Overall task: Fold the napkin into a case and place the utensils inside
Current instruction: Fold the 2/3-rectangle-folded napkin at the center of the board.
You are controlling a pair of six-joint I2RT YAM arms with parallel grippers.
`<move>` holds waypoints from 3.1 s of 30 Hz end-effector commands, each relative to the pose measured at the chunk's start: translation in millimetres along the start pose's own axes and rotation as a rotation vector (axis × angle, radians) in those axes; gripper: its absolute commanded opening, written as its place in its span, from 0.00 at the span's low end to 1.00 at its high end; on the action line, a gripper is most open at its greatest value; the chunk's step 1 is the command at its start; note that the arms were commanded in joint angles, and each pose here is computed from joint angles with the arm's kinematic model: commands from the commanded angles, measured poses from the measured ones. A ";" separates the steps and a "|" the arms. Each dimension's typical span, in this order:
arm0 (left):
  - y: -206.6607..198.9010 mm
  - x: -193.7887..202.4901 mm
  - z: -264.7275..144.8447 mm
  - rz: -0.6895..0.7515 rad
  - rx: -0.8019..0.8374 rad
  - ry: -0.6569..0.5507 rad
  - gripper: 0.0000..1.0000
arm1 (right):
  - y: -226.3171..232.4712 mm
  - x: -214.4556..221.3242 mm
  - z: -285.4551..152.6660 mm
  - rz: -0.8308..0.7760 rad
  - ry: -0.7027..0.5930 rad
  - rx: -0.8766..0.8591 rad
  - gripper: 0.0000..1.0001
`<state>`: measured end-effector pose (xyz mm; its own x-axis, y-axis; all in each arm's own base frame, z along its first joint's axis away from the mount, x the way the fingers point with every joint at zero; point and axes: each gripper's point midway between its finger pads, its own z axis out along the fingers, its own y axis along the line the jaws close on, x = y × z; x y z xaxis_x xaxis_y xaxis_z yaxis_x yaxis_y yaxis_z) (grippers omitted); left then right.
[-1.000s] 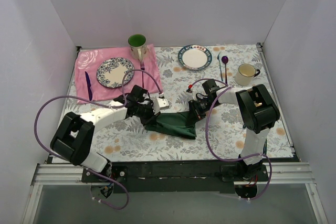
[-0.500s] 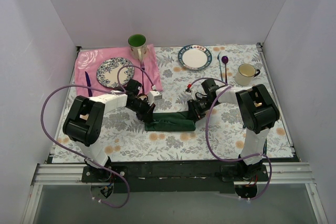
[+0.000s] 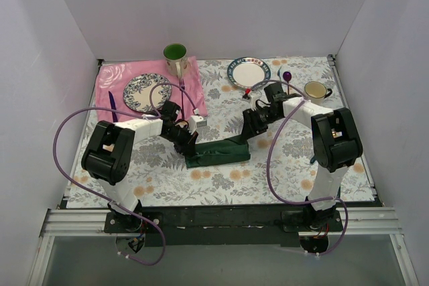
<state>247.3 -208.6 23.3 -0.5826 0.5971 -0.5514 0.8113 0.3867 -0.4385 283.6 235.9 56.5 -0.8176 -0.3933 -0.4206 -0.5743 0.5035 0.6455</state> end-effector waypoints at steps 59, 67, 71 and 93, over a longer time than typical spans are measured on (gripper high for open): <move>19.1 22.8 0.8 -0.065 0.015 0.071 0.00 | 72.3 2.4 -15.0 -0.327 0.084 -0.324 0.68; 18.4 24.0 0.6 -0.068 0.015 0.073 0.00 | 57.4 30.3 -2.7 -0.308 0.148 -0.299 0.68; 18.8 24.5 0.9 -0.070 0.015 0.076 0.00 | 51.0 37.7 4.4 -0.287 0.164 -0.298 0.68; -8.4 -37.8 -44.0 0.050 0.074 -0.201 0.42 | 15.5 53.1 35.0 -0.188 0.219 -0.255 0.01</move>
<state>254.2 -196.4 36.3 -0.6356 0.5264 -0.5647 0.7689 0.3667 -0.5237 229.1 247.3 27.6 -0.6436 -0.6332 -0.4299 -0.6735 0.2018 0.7111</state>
